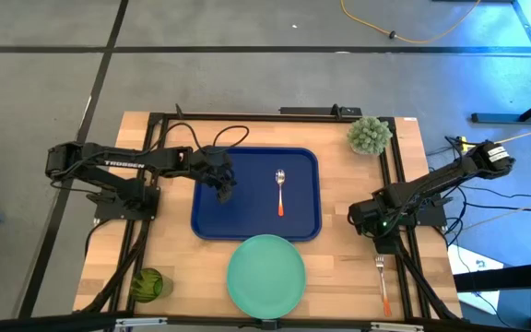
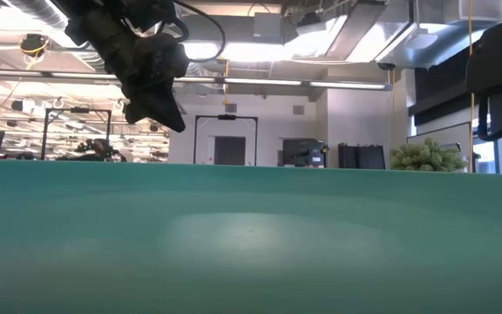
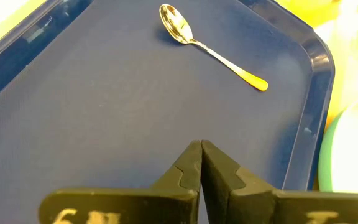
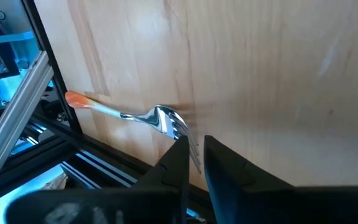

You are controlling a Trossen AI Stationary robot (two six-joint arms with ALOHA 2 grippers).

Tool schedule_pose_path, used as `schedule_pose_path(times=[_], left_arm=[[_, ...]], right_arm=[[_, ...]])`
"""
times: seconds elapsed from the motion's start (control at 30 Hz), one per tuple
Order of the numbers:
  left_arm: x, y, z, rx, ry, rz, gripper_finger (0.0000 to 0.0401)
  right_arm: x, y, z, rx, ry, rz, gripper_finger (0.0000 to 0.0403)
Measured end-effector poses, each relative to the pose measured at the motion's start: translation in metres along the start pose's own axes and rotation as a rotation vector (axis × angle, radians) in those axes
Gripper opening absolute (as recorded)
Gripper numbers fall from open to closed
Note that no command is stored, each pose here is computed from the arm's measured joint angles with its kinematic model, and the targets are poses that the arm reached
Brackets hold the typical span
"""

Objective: Pick and place plate/cup/fork/spoon on tray
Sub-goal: Put the orange fork on the serving tray to the right of the orange spoon

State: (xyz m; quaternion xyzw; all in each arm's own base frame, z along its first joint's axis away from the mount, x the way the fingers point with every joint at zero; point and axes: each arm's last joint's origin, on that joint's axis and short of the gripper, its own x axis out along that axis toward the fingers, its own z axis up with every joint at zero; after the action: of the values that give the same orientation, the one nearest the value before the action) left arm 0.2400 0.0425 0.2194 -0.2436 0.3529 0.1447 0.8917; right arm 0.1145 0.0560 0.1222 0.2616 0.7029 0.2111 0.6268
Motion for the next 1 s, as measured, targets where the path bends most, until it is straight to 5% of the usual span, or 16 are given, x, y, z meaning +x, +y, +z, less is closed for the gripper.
schedule_pose_path(times=[0.23,0.5,1.0], left_arm=[[0.0,0.0,0.0,0.0,0.0,0.0,0.0],[0.0,0.0,0.0,0.0,0.0,0.0,0.0],[0.0,0.0,0.0,0.062,0.0,0.0,0.0]], right_arm=[[0.004,-0.004,-0.001,0.032,-0.012,0.015,0.0007],[0.003,-0.001,0.001,0.097,-0.018,0.032,0.0002],[-0.055,0.063,0.027,0.249,-0.046,0.131,0.0001]])
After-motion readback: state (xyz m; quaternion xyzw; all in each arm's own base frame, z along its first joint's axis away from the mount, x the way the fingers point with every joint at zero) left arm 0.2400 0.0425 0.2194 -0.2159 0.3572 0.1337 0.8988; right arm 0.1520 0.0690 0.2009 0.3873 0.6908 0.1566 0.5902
